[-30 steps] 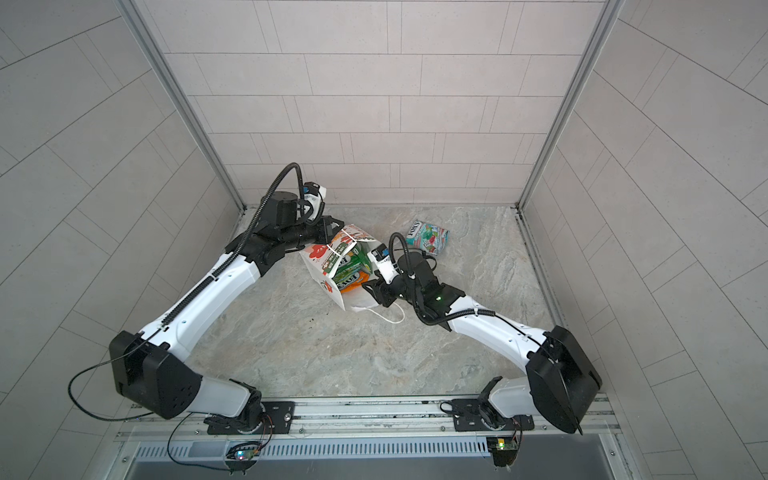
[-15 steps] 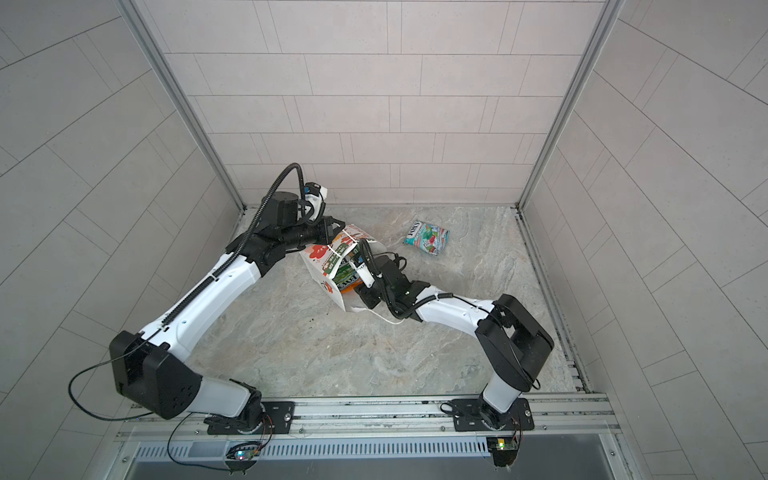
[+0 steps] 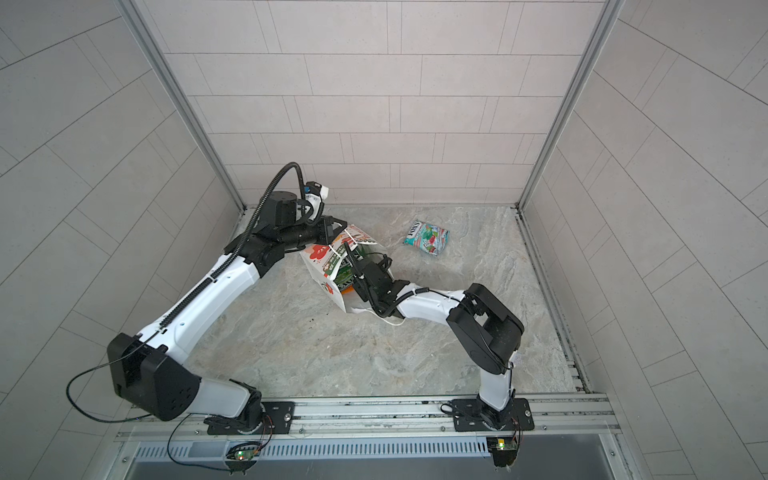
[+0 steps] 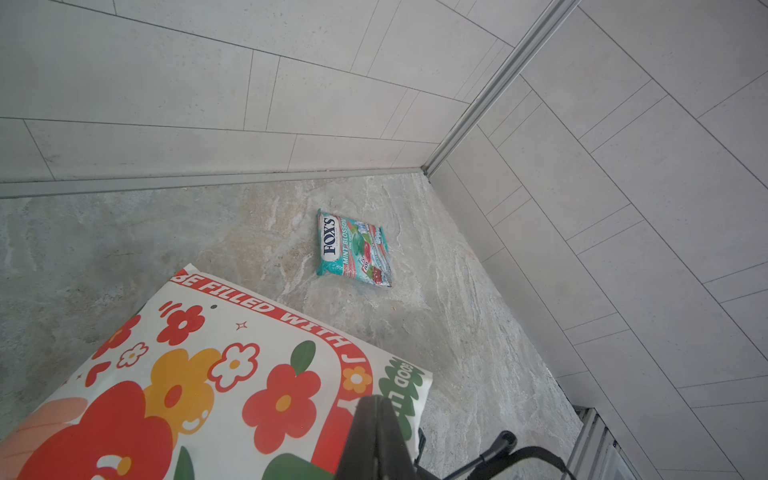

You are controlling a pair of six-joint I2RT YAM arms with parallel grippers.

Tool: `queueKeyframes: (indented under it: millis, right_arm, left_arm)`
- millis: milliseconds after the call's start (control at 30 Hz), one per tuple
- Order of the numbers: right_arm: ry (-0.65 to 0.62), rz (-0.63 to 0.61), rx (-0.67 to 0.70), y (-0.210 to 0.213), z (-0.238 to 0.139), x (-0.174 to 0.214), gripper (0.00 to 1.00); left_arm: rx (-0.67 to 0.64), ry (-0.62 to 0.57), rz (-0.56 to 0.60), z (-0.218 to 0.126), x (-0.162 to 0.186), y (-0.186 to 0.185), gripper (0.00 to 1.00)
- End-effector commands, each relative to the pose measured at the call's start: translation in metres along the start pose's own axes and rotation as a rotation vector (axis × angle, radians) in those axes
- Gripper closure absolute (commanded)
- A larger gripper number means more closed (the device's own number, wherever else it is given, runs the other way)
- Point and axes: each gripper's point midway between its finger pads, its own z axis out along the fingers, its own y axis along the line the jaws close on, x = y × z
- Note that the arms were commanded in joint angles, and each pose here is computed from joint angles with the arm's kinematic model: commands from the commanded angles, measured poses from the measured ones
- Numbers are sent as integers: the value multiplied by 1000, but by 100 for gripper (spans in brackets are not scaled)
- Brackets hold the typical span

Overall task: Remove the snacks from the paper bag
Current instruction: 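Lower the right gripper into the bag and close on the green Spring Tea packet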

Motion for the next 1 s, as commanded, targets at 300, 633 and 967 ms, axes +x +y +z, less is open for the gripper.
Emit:
queueKeyframes:
  millis: [300, 633, 967]
  right_arm:
    - [-34, -57, 172, -23, 24, -16, 65]
    - [-11, -15, 81, -18, 49, -16, 63]
    - [-2, 26, 38, -20, 70, -19, 50]
  left_arm:
    - [71, -64, 41, -15, -16, -23, 100]
    - [85, -63, 49, -16, -16, -27, 100]
    - [85, -65, 57, -17, -16, -28, 100]
